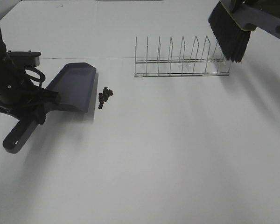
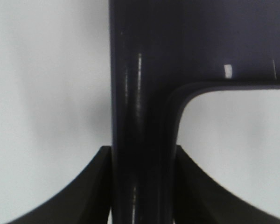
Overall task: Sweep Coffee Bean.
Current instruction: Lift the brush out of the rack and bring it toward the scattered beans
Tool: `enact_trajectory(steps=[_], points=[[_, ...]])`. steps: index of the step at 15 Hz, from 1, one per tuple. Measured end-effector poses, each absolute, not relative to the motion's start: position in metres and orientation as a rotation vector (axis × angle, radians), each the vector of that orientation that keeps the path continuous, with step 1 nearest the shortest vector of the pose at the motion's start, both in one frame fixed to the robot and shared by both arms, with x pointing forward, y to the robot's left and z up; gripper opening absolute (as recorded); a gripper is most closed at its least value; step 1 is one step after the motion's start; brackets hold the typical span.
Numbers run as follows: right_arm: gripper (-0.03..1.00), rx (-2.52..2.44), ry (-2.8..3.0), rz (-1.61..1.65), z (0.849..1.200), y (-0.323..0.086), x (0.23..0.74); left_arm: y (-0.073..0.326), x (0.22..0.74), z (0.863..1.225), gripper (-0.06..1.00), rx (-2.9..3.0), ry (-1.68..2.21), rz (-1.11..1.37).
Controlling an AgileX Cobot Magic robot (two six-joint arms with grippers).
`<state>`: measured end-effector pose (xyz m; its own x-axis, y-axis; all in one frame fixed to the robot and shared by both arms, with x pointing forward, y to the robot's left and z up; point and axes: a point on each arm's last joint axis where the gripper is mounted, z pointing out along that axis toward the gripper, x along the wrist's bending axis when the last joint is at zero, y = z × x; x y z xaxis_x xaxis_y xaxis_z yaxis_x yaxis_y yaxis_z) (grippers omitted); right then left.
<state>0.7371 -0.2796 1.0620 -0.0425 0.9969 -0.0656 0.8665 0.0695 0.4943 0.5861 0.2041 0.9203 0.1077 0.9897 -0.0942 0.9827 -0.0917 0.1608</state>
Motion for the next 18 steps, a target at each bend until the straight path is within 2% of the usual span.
enact_trajectory(steps=[5,12,14,15,18], points=[[0.27,1.882,2.021,0.425,1.069,-0.278,0.727,0.204,0.586,0.92,0.32,2.196,1.985,0.054],[0.27,1.818,2.033,0.614,1.128,-0.271,0.692,0.204,0.586,0.92,0.32,2.196,1.985,0.054],[0.27,1.837,2.058,0.615,1.132,-0.27,0.676,0.204,0.586,0.92,0.32,2.196,1.985,0.054],[0.27,1.872,2.092,0.585,1.132,-0.27,0.65,0.204,0.586,0.92,0.32,2.196,1.981,0.06],[0.27,1.92,2.113,0.638,1.112,-0.266,0.625,0.206,0.588,0.906,0.32,2.226,2.006,0.066]])
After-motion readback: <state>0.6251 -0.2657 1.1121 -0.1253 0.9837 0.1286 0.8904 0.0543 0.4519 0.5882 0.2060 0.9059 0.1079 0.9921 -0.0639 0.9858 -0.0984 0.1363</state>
